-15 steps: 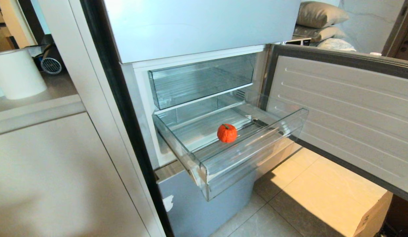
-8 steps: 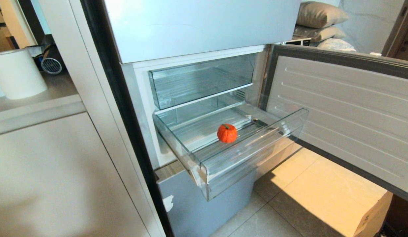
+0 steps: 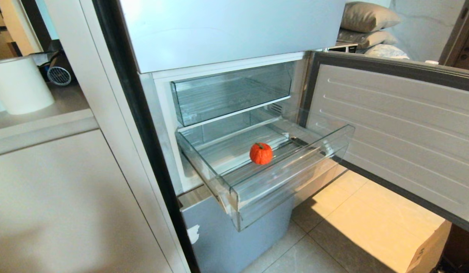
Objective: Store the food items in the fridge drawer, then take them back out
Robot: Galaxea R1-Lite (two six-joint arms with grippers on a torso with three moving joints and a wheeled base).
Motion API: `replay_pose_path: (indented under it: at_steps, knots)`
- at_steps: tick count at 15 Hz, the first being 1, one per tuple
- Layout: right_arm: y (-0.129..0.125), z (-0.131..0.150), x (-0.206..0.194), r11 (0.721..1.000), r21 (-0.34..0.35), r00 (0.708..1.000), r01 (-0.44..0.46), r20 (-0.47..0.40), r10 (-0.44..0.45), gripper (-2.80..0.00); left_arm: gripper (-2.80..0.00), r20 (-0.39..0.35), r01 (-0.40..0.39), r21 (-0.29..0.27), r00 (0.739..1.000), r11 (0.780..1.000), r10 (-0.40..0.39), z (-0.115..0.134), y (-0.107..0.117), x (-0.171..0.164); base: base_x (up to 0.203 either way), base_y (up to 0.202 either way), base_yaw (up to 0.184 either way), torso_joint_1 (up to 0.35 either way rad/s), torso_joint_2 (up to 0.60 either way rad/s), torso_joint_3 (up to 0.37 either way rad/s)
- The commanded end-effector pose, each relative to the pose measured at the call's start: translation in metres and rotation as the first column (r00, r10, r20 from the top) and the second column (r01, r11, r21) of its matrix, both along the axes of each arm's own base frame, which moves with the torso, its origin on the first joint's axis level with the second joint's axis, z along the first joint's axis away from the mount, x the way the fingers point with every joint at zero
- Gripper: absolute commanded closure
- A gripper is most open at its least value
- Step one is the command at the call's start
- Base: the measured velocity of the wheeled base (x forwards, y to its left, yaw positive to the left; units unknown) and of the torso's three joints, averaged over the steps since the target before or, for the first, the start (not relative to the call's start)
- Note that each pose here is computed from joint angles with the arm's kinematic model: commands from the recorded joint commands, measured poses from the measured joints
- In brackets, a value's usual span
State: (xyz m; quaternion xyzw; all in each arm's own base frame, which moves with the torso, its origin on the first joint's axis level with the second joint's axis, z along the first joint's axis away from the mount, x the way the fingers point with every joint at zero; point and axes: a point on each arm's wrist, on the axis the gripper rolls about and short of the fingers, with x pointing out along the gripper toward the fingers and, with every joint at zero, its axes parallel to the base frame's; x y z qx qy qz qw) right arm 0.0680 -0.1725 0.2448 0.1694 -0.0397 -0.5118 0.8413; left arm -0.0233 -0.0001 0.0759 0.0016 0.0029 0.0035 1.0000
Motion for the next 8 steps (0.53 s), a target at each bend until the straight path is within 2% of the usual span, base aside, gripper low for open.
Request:
replay_pose_path:
  at_steps: [1, 4, 5, 8]
  knots:
    - [-0.050, -0.034, 0.022, 0.995, 0.097, 0.999, -0.011, -0.038, 0.014, -2.80, 0.00, 0.000, -0.002, 0.000, 1.000, 1.000, 0.002, 0.000, 0.000, 0.000, 0.000, 0.000, 0.000, 0.000, 0.00, 0.000]
    - [-0.092, -0.054, 0.044, 0.993, 0.116, 0.997, -0.027, -0.063, 0.034, -2.80, 0.00, 0.000, -0.001, 0.000, 1.000, 1.000, 0.001, 0.000, 0.000, 0.000, 0.000, 0.000, 0.000, 0.000, 0.00, 0.000]
    - [-0.099, -0.053, 0.048, 0.995, 0.095, 0.997, -0.032, -0.064, 0.038, -2.80, 0.00, 0.000, -0.001, 0.000, 1.000, 1.000, 0.001, 0.000, 0.000, 0.000, 0.000, 0.000, 0.000, 0.000, 0.00, 0.000]
    - [-0.122, -0.069, 0.064, 0.994, 0.093, 0.994, -0.060, -0.082, 0.068, -2.80, 0.00, 0.000, -0.001, 0.000, 1.000, 1.000, 0.001, 0.000, 0.000, 0.000, 0.000, 0.000, 0.000, 0.000, 0.00, 0.000]
